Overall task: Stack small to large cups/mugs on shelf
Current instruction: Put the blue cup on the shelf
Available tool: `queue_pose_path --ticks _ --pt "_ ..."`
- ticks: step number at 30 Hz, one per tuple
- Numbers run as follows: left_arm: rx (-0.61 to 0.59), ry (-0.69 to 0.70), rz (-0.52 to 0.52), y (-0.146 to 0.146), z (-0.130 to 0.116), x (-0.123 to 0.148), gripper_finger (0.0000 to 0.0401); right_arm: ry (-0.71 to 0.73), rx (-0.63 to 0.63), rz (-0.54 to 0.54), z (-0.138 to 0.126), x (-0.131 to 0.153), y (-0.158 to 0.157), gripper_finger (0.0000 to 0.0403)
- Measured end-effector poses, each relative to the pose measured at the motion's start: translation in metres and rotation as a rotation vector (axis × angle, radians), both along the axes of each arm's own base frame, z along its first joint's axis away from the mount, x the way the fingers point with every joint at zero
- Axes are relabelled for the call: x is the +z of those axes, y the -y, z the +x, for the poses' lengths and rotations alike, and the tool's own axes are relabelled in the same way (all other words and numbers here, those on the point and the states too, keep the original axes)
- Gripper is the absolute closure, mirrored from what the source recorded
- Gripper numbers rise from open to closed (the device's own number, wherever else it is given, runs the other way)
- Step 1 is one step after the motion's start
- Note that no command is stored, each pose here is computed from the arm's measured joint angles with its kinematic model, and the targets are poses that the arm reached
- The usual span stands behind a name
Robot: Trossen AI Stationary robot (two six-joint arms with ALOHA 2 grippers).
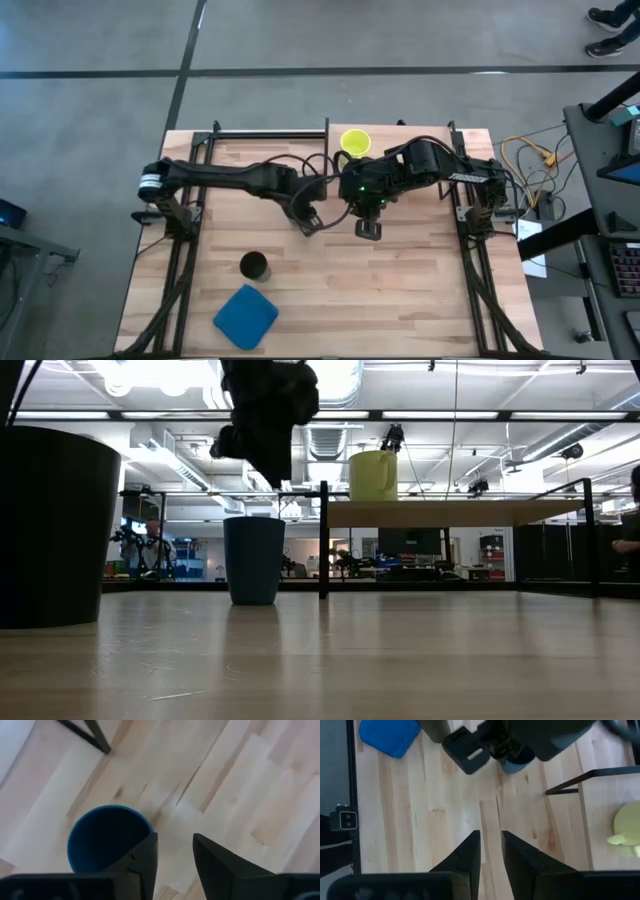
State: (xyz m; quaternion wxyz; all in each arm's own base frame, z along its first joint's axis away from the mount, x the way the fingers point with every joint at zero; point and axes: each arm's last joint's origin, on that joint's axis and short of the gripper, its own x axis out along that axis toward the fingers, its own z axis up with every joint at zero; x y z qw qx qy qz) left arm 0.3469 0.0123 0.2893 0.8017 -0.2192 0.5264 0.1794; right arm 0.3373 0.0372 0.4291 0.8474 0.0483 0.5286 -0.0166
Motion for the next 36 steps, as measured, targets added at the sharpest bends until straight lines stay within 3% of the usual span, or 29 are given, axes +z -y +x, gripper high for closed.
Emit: queue_pose_path --ticks 13,17,23,29,36 --pt "0.016 -0.026 0.019 -0.004 0.002 -0.006 0.0292 0.001 0.055 -0.020 0.000 0.000 -0.002 0.0330" --pt "-0.017 -0.065 0.039 -0.007 -0.005 -0.002 0.0292 0.004 0.134 -0.058 0.000 0.000 -0.003 0.0328" --pt "0.042 -0.103 0.131 -0.017 -0.041 0.033 0.0292 -0.008 0.189 -0.089 0.006 -0.008 -0.003 0.0332" --pt "0.110 0.116 0.236 -0.018 -0.083 0.084 0.0292 0.104 0.203 -0.102 0.035 -0.031 -0.003 0.0327" --pt "0.182 0.265 0.315 -0.018 -0.135 0.122 0.0292 0.151 0.344 -0.189 0.059 -0.074 -0.004 0.0328"
